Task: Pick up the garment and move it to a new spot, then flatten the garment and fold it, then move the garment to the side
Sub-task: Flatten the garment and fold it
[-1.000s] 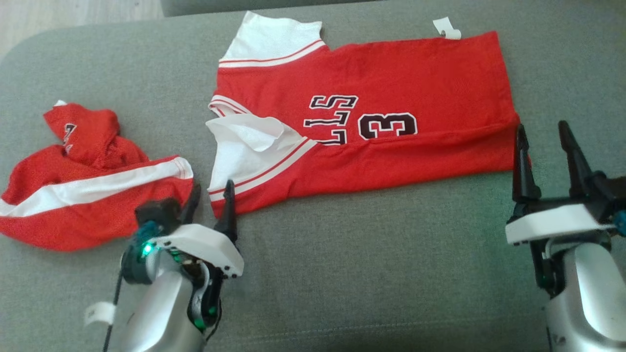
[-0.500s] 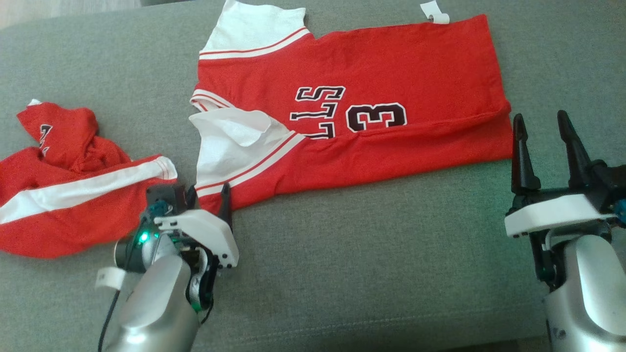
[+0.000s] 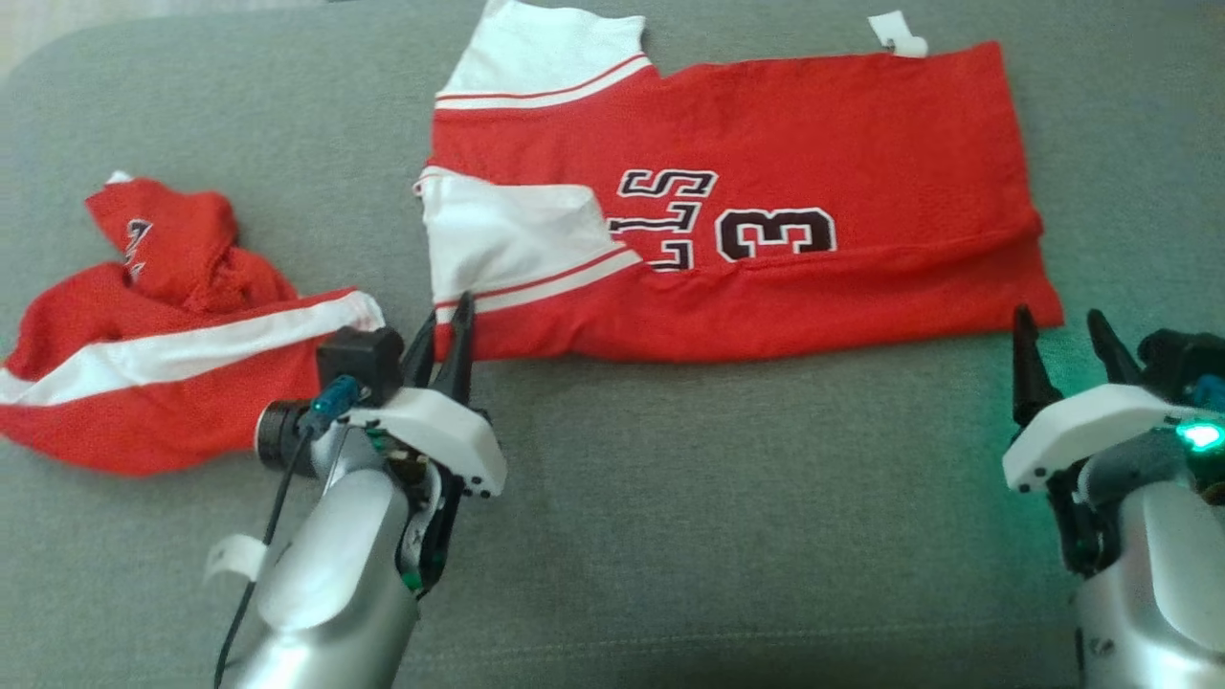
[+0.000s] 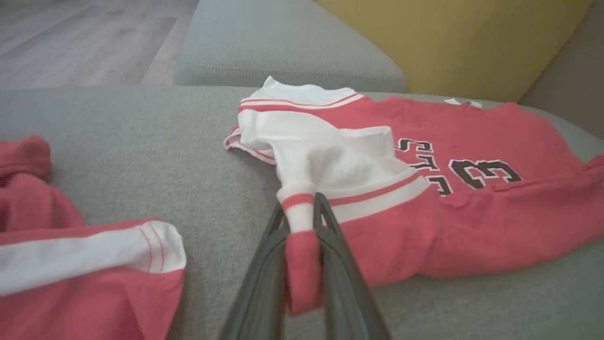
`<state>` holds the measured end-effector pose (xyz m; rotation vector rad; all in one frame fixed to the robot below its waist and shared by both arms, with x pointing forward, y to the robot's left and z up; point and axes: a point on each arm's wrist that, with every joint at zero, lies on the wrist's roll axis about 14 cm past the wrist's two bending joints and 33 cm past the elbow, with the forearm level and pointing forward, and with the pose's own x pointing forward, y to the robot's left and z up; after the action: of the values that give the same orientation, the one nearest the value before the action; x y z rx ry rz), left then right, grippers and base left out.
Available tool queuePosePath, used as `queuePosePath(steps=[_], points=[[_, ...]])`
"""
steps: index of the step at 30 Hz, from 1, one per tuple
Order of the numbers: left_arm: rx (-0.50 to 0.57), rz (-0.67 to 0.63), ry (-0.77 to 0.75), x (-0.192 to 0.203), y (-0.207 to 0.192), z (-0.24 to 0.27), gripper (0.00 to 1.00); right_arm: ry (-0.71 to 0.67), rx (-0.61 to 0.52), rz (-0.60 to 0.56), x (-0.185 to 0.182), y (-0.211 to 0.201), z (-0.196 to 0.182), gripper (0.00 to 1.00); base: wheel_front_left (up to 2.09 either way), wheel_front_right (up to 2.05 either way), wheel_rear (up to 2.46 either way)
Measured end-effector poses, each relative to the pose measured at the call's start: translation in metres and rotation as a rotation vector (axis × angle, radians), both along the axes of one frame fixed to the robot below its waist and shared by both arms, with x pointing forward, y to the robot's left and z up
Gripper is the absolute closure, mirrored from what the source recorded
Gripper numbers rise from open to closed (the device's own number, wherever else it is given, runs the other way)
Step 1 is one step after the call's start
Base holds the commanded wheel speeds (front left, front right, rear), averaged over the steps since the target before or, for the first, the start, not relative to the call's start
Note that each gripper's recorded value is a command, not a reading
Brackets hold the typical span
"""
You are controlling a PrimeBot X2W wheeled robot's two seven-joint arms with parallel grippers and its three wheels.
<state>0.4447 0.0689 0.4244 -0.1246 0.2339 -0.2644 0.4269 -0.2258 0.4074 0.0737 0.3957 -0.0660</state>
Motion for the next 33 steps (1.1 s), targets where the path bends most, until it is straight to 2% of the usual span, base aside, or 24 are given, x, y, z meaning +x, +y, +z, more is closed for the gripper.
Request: queuePosePath(steps=[7,16,18,24,25,26,33], points=[[-0.023,-0.009,-0.075,-0.003,-0.002,0.023,1.00,0.073,0.013,-0.011,0.012,0.003,-0.013,0.00,0.00,0.00,0.00],[-0.033,0.000,-0.056,-0.009,0.001,0.014,1.00,0.130,0.000,-0.101,0.025,-0.019,-0.027,0.00,0.00,0.00,0.00],[-0.035,0.003,-0.048,-0.008,0.002,0.011,1.00,0.177,0.010,-0.124,0.027,-0.024,-0.037,0.00,0.00,0.00,0.00],[-0.038,0.004,-0.028,-0.004,0.003,0.001,1.00,0.217,0.042,-0.119,0.038,-0.016,-0.050,0.00,0.00,0.00,0.00],[-0.038,0.003,-0.026,-0.003,0.003,0.000,1.00,0.218,0.048,-0.116,0.041,-0.015,-0.051,0.25,0.00,0.00,0.00],[-0.037,0.003,-0.028,-0.001,0.002,0.000,1.00,0.217,0.055,-0.115,0.043,-0.013,-0.052,1.00,0.00,0.00,0.00],[-0.032,-0.002,-0.047,0.005,0.002,0.006,1.00,0.217,0.075,-0.099,0.047,-0.006,-0.052,1.00,0.00,0.00,0.00]])
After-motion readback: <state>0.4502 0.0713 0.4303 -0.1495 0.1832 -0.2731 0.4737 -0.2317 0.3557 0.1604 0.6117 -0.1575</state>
